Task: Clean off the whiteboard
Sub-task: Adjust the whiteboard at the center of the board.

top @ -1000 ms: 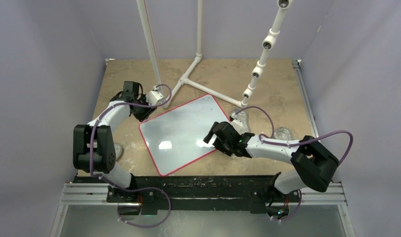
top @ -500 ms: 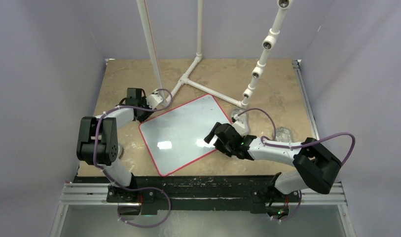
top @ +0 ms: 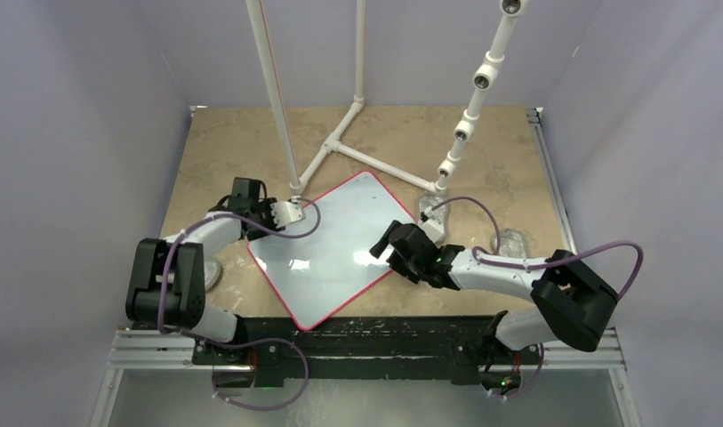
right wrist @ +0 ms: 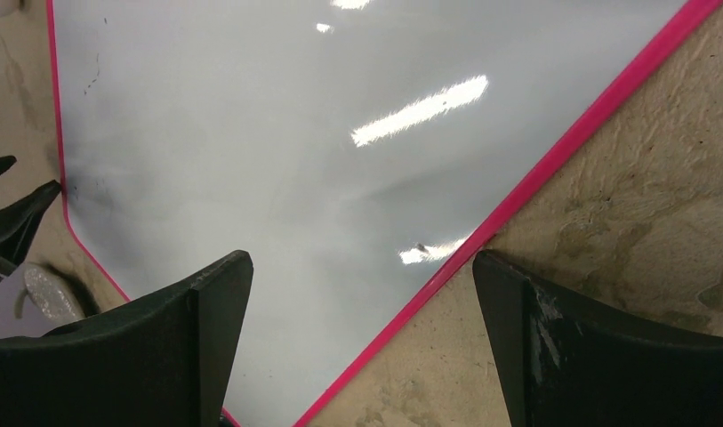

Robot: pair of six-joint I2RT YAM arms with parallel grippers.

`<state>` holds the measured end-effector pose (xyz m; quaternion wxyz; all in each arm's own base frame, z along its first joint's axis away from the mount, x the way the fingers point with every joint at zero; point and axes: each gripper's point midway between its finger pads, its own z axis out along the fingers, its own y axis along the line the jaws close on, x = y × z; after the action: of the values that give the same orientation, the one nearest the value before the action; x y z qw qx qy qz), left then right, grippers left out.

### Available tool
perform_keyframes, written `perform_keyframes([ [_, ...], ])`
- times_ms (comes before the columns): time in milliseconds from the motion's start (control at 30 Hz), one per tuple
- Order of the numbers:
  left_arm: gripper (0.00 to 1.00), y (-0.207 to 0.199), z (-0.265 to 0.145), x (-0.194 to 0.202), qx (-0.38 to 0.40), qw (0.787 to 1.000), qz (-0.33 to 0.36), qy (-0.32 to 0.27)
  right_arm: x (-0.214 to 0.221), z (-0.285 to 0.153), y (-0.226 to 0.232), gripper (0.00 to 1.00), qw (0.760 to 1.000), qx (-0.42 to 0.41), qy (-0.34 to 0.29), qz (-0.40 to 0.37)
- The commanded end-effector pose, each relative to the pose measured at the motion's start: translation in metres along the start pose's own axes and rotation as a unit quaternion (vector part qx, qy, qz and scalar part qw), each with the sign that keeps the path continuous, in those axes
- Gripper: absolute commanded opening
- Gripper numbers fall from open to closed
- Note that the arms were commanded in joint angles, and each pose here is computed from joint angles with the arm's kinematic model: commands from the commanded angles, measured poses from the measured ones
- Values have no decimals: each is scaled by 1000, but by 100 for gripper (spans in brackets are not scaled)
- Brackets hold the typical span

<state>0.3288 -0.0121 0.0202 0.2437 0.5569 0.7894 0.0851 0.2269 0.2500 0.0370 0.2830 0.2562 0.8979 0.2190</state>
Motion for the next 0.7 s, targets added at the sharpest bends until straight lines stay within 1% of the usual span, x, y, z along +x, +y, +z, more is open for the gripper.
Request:
perform_keyframes([
  [0,40,-96,-19,7,176,984,37,-11,13,0,-92,99,987,148,12,-57],
  [133,40,-107,-27,5,204,978,36,-19,9,6,-83,99,987,144,5,-67],
  [333,40,-119,-29,5,229,973,36,-20,0,28,-44,99,986,138,-10,-93],
  [433,40,-121,-29,5,232,972,37,-21,-3,34,-34,99,984,144,-12,-102],
  [500,39,-110,-30,0,217,975,32,-24,-4,33,-35,99,983,151,-14,-104],
  [567,39,-95,-36,-10,202,978,26,-34,-7,29,-47,99,981,160,-20,-105],
  [667,38,-67,-46,-31,171,983,10,-60,-18,29,-60,99,981,167,-28,-99],
])
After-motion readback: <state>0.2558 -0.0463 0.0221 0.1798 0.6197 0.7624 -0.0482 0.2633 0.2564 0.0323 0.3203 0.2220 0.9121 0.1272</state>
